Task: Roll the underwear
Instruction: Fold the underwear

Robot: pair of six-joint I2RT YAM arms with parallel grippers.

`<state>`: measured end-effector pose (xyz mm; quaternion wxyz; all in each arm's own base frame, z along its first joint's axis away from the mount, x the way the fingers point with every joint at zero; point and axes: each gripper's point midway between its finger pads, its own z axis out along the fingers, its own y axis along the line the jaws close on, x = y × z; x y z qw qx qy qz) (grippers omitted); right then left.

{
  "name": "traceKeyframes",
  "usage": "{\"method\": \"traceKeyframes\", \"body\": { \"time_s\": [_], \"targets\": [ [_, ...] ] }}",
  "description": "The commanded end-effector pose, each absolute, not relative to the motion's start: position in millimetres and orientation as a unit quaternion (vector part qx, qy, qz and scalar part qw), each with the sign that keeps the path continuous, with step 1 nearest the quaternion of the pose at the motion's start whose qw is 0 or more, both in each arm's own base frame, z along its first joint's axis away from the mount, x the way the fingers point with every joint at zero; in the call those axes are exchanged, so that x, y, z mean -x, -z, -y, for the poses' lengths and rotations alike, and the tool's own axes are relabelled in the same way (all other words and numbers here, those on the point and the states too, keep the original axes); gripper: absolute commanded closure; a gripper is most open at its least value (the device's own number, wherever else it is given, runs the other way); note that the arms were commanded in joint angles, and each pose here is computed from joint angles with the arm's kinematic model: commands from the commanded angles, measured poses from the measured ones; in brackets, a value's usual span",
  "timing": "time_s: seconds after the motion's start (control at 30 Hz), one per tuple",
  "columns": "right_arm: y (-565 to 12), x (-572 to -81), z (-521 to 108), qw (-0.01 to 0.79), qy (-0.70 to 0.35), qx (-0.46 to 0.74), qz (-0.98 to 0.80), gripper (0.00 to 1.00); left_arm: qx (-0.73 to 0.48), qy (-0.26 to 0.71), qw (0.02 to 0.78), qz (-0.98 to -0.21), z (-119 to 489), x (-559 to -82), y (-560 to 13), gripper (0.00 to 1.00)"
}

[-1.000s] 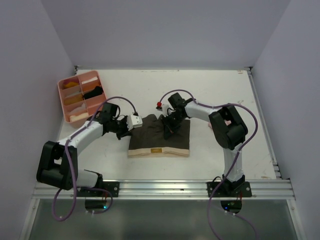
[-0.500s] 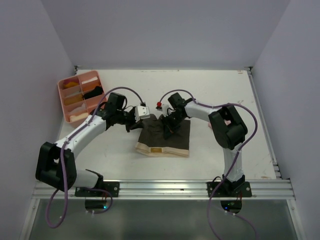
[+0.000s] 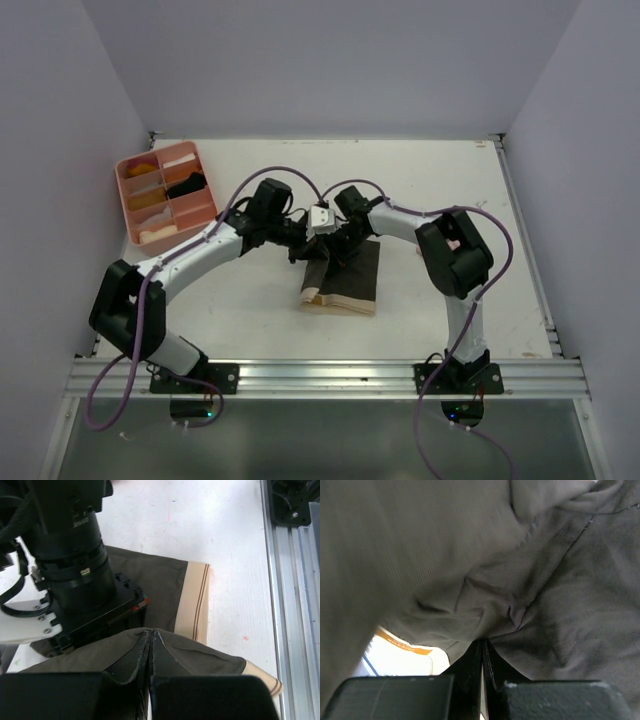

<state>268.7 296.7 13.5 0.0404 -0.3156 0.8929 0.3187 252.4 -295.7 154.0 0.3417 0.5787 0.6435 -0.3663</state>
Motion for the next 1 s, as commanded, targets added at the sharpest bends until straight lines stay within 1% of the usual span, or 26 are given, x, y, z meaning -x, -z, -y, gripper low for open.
{"method": "traceKeyframes", "body": {
  "time_s": [0.0,0.17,0.37,0.5,0.6,0.7,0.87,0.97],
  "targets": [
    [-30,-270,-305,0.056,-0.332,0.324,-0.884,0.96,-0.576,0.387,0.349,-0.629,312,-252,-163,1.00],
    [-73,-272,-311,0.088,-0.371,0.294,-0.876,0.95,-0.578,0.383,0.340,-0.635,304,-244,-154,1.00],
    [-84,-275,-320,0.104,-0.398,0.280,-0.867,0.94,-0.577,0.371,0.346,-0.641,294,-245,-158,1.00],
    [-56,-279,-320,0.079,-0.382,0.269,-0.881,0.95,-0.575,0.368,0.355,-0.639,292,-248,-165,1.00],
    [-38,-288,-321,0.082,-0.368,0.252,-0.891,0.95,-0.575,0.371,0.360,-0.634,294,-249,-172,1.00],
    [-18,-291,-325,0.067,-0.367,0.227,-0.900,0.95,-0.572,0.379,0.359,-0.632,296,-248,-176,1.00],
    [-6,-292,-341,0.048,-0.402,0.185,-0.896,0.95,-0.568,0.395,0.352,-0.630,304,-247,-175,1.00],
    [-10,-295,-351,0.051,-0.416,0.176,-0.891,0.95,-0.569,0.406,0.351,-0.623,313,-246,-179,1.00]
  ]
}}
